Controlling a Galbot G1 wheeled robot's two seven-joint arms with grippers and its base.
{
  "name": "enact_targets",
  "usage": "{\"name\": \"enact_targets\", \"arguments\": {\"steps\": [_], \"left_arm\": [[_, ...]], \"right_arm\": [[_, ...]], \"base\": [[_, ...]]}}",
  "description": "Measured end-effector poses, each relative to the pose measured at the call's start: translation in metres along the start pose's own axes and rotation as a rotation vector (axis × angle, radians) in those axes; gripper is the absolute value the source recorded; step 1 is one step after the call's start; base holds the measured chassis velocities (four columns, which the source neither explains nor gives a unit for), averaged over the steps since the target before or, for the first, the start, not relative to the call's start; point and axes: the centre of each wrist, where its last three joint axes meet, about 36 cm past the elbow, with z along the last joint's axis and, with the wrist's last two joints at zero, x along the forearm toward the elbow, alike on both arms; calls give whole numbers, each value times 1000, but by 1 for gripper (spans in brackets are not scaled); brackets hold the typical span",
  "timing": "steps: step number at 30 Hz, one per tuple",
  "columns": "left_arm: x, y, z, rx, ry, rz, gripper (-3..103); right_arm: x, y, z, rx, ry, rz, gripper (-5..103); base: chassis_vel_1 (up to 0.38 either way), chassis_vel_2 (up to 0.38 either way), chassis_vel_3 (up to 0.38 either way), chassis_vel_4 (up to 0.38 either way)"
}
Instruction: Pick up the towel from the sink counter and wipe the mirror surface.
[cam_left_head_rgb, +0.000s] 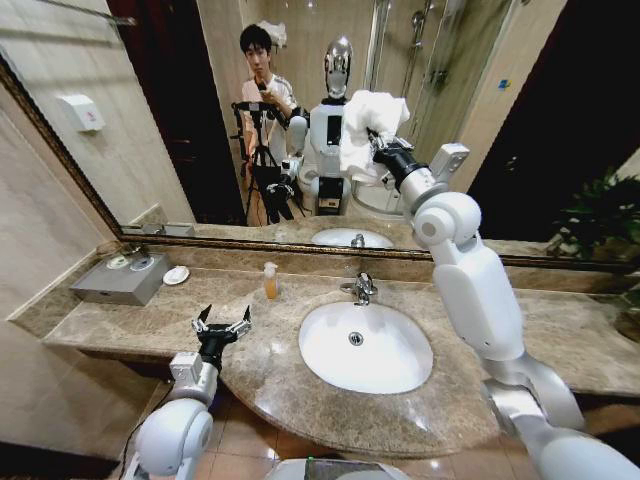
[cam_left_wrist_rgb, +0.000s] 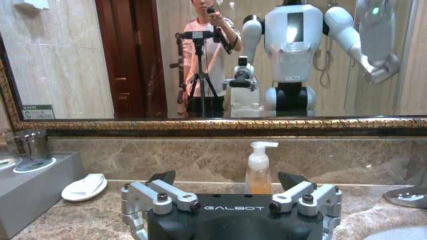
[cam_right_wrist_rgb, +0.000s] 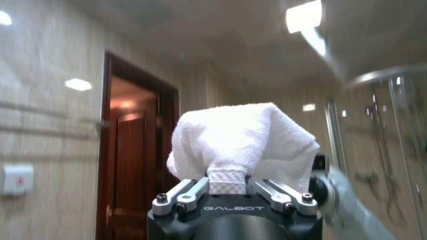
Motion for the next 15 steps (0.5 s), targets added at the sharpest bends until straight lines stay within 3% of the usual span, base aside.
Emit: {"name": "enact_targets", "arguments": {"steps": [5, 15], "left_arm": [[0, 0, 0, 0, 0, 0, 100], [0, 0, 0, 0, 0, 0, 100]], "right_arm": [[14, 12, 53, -30, 99, -4, 13], [29, 57, 62, -29, 90, -117, 13]], "base": [[0, 0, 0, 0], [0, 0, 0, 0]]}}
